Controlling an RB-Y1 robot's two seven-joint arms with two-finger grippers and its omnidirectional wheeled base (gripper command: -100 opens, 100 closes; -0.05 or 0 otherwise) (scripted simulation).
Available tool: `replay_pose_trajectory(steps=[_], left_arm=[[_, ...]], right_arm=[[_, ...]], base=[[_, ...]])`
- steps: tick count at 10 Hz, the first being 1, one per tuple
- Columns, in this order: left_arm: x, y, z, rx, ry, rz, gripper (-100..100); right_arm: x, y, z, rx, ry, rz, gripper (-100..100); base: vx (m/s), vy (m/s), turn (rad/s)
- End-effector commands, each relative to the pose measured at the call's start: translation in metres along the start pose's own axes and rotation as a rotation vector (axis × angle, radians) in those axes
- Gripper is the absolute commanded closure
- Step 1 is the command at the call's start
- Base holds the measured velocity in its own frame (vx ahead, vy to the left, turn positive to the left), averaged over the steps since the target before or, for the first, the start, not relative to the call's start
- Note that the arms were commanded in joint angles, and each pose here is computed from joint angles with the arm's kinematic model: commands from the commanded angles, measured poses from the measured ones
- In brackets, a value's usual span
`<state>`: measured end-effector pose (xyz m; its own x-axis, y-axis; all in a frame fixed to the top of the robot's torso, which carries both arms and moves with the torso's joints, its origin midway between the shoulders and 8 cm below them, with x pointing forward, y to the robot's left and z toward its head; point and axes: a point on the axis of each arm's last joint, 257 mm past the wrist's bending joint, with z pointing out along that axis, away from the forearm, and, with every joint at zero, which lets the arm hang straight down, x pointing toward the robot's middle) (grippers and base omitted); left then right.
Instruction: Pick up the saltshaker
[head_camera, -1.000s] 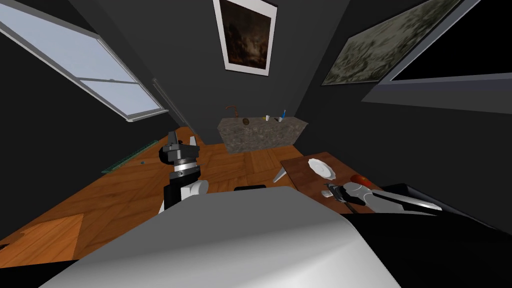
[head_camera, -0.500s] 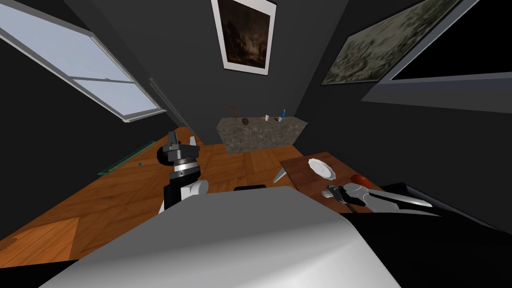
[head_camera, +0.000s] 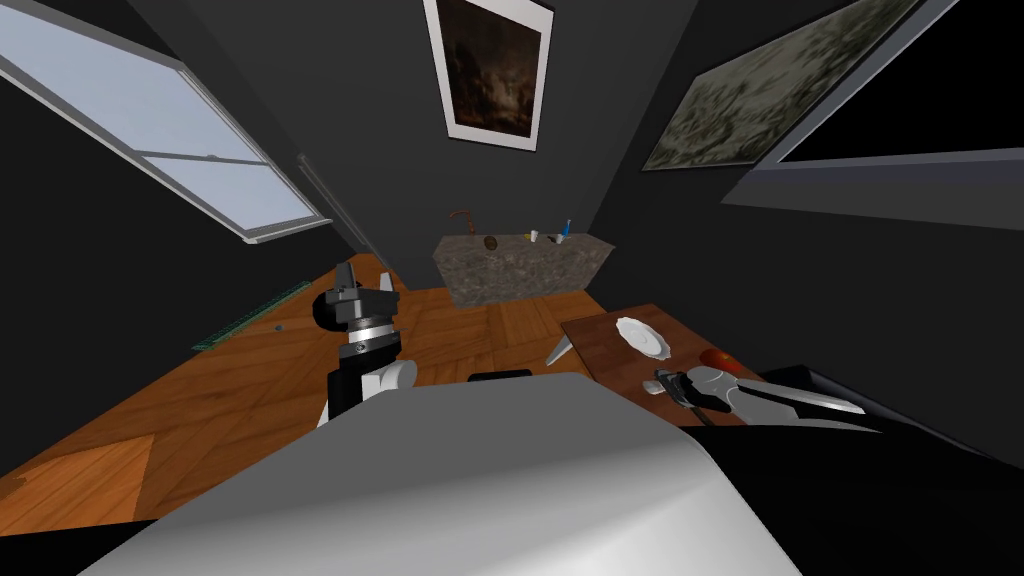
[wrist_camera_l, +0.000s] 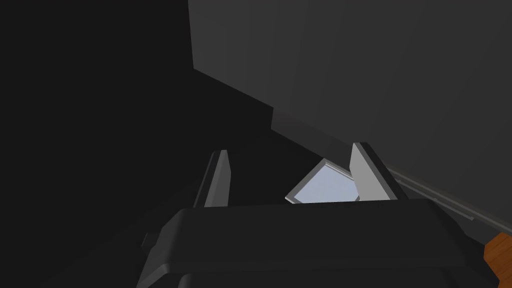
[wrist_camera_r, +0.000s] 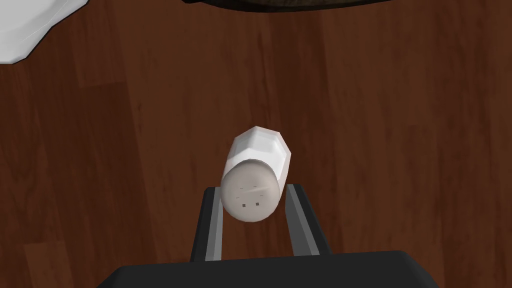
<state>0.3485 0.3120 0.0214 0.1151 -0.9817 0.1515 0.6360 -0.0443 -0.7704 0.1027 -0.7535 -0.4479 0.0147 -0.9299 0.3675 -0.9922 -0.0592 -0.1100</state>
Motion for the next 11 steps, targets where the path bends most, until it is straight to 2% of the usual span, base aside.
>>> replay_pose_trajectory(steps=[1,3,4,7,8,11], left_arm=[[0.000,0.000,0.000,0.000,0.000,0.000,0],[0.000,0.000,0.000,0.000,0.000,0.000,0],[0.000,0.000,0.000,0.000,0.000,0.000,0],[0.000,0.000,0.000,0.000,0.000,0.000,0],[0.000,0.000,0.000,0.000,0.000,0.000,0],[0.000,0.000,0.000,0.000,0.000,0.000,0]], right_arm=[[-0.008,0.010,0.001,-0.015,-0.023,0.025,100],[-0.003,0.003,0.000,-0.003,-0.012,0.009,100],[-0.014,0.020,0.002,-0.033,-0.037,0.030,100],[-0.004,0.002,-0.001,0.002,-0.017,0.027,100],[-0.013,0.018,0.002,-0.023,-0.040,0.056,100],[-0.003,0.005,-0.001,0.001,-0.019,0.046,100]], base=[[-0.050,-0.006,0.171],[-0.054,-0.001,0.073],[-0.053,0.003,0.183],[-0.029,-0.001,0.029],[-0.040,0.005,0.206],[-0.032,0.000,0.030]])
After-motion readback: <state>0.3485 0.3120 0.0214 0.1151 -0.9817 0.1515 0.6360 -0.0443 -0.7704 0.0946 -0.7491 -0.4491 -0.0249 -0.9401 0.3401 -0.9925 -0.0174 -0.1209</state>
